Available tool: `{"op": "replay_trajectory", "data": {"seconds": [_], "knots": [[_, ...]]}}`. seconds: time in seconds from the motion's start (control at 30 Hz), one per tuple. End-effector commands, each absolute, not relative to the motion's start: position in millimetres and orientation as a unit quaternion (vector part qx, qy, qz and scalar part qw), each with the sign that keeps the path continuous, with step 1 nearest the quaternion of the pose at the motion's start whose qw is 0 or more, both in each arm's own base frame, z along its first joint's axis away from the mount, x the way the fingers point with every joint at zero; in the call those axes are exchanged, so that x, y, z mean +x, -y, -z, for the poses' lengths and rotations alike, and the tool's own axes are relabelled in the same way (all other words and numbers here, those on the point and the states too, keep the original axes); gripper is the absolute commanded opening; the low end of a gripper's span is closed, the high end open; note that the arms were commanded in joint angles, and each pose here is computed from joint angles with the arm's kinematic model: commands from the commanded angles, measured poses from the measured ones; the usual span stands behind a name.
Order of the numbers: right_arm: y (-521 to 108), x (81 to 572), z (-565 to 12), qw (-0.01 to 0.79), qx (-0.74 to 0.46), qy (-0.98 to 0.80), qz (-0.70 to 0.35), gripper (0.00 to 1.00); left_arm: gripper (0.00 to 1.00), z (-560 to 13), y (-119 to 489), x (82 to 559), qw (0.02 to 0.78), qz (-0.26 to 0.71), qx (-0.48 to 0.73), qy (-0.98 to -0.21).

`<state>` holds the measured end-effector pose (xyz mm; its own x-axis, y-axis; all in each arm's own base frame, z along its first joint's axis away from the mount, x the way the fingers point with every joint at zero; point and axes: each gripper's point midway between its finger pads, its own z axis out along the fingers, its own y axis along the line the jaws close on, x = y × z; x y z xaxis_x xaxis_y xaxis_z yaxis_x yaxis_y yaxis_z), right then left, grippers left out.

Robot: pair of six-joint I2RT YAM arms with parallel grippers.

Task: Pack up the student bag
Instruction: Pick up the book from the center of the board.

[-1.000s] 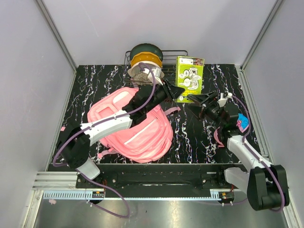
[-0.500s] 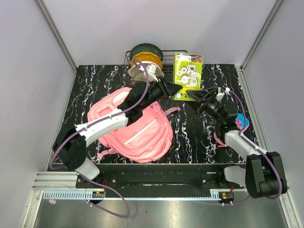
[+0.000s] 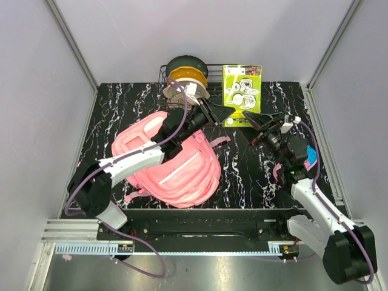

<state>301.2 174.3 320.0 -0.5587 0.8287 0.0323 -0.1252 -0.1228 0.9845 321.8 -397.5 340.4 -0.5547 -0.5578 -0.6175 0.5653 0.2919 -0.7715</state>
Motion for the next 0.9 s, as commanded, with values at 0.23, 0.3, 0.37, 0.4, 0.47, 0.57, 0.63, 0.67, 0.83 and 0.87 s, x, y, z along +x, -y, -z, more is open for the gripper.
{"op": "replay_trajectory", "data": {"seconds": [0.23,0.3,0.37,0.4,0.47,0.57,0.63,0.67,0.83,0.87], "knots": [[-174.9,303.3,-330.4,0.404,0.357,-0.501,-0.677,0.87,0.00,-396.9,398.1,312.7,0.520,0.637,-0.004,-0.569],[-177.8,304.6,-335.0,0.410,0.344,-0.503,-0.678,0.86,0.00,-392.0,395.9,312.6,0.521,0.629,-0.002,-0.577],[-179.3,305.4,-337.4,0.412,0.338,-0.502,-0.681,0.85,0.00,-392.7,392.5,309.7,0.521,0.629,-0.003,-0.577],[-177.6,305.3,-338.9,0.415,0.339,-0.496,-0.683,0.84,0.00,-386.7,390.4,309.0,0.519,0.627,-0.005,-0.580],[-172.9,303.9,-340.1,0.424,0.343,-0.488,-0.681,0.81,0.00,-389.1,382.8,308.8,0.527,0.624,-0.013,-0.576],[-166.9,304.0,-346.7,0.447,0.343,-0.487,-0.667,0.77,0.00,-383.9,378.4,307.9,0.528,0.620,-0.017,-0.581],[-161.9,304.0,-350.8,0.461,0.343,-0.479,-0.663,0.72,0.00,-381.4,377.2,307.2,0.527,0.623,-0.019,-0.578],[-159.4,302.8,-353.5,0.468,0.343,-0.476,-0.661,0.69,0.00,-380.2,376.9,306.1,0.523,0.626,-0.021,-0.578],[-160.4,303.3,-360.0,0.474,0.335,-0.470,-0.664,0.53,0.00,-378.2,380.3,303.1,0.512,0.637,-0.019,-0.576],[-161.1,304.9,-358.9,0.473,0.335,-0.472,-0.664,0.47,0.00,-376.3,380.4,302.7,0.511,0.638,-0.017,-0.576]]}}
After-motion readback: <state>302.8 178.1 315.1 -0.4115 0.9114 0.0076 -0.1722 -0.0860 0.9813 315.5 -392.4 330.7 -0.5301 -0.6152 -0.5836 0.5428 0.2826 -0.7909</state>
